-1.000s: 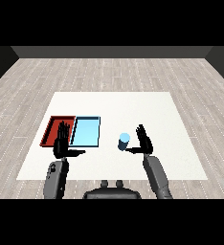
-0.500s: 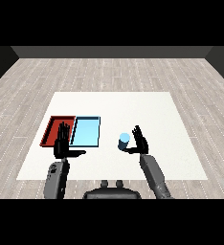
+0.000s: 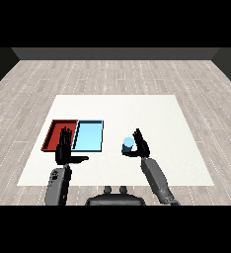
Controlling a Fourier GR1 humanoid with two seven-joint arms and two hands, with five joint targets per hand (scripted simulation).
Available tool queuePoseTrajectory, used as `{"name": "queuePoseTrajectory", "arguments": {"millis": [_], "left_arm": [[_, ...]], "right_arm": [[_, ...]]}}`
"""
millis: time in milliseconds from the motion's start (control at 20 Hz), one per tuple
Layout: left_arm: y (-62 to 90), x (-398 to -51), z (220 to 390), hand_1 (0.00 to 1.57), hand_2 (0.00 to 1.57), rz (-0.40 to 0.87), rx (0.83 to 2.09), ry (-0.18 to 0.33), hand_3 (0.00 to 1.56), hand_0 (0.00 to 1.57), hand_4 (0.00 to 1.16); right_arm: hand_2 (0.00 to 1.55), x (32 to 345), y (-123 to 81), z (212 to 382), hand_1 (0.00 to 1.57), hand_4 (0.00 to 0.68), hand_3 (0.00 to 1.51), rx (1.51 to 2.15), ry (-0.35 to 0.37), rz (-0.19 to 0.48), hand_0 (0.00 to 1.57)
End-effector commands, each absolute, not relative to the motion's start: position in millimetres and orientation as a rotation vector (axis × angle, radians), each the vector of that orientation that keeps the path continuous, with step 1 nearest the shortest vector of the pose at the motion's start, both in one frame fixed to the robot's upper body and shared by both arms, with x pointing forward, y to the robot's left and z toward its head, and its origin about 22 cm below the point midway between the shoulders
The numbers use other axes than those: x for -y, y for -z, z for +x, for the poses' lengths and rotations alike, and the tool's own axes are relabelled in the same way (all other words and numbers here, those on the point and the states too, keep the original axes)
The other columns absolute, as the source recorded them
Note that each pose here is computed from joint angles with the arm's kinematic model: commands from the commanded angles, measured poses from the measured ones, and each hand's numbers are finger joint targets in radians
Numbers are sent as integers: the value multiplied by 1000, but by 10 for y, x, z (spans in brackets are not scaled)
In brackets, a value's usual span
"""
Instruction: Pick the blue can and put it in the blue box
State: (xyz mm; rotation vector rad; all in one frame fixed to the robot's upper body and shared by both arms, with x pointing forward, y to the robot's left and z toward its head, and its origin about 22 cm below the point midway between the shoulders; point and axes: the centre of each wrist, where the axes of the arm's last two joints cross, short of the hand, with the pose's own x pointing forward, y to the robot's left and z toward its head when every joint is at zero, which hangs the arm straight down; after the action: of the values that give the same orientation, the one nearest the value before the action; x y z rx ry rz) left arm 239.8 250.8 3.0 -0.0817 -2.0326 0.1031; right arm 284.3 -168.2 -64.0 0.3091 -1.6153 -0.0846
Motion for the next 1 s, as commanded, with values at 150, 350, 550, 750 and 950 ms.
{"name": "queuePoseTrajectory", "arguments": {"millis": [150,350,550,750,950], "left_arm": [[-8,-2607,2343,0,0,-55,2039,-89,0,0,0],[-21,-2598,2481,0,0,-100,2037,-107,0,0,0],[-132,-2350,2576,0,0,-95,2045,-120,0,0,0],[-83,-2648,2454,0,0,-74,2040,-126,0,0,0],[-137,-2510,2344,0,0,-98,2056,-111,0,0,0]], "right_arm": [[0,1688,641,2884,0,0,0,1610,85,324,0],[0,1463,642,2960,0,0,0,1607,42,340,0],[0,1424,639,2912,0,0,0,1600,55,336,0],[0,1347,812,2976,0,0,0,1598,50,352,0],[0,1275,764,3106,0,0,0,1579,56,317,0]]}}
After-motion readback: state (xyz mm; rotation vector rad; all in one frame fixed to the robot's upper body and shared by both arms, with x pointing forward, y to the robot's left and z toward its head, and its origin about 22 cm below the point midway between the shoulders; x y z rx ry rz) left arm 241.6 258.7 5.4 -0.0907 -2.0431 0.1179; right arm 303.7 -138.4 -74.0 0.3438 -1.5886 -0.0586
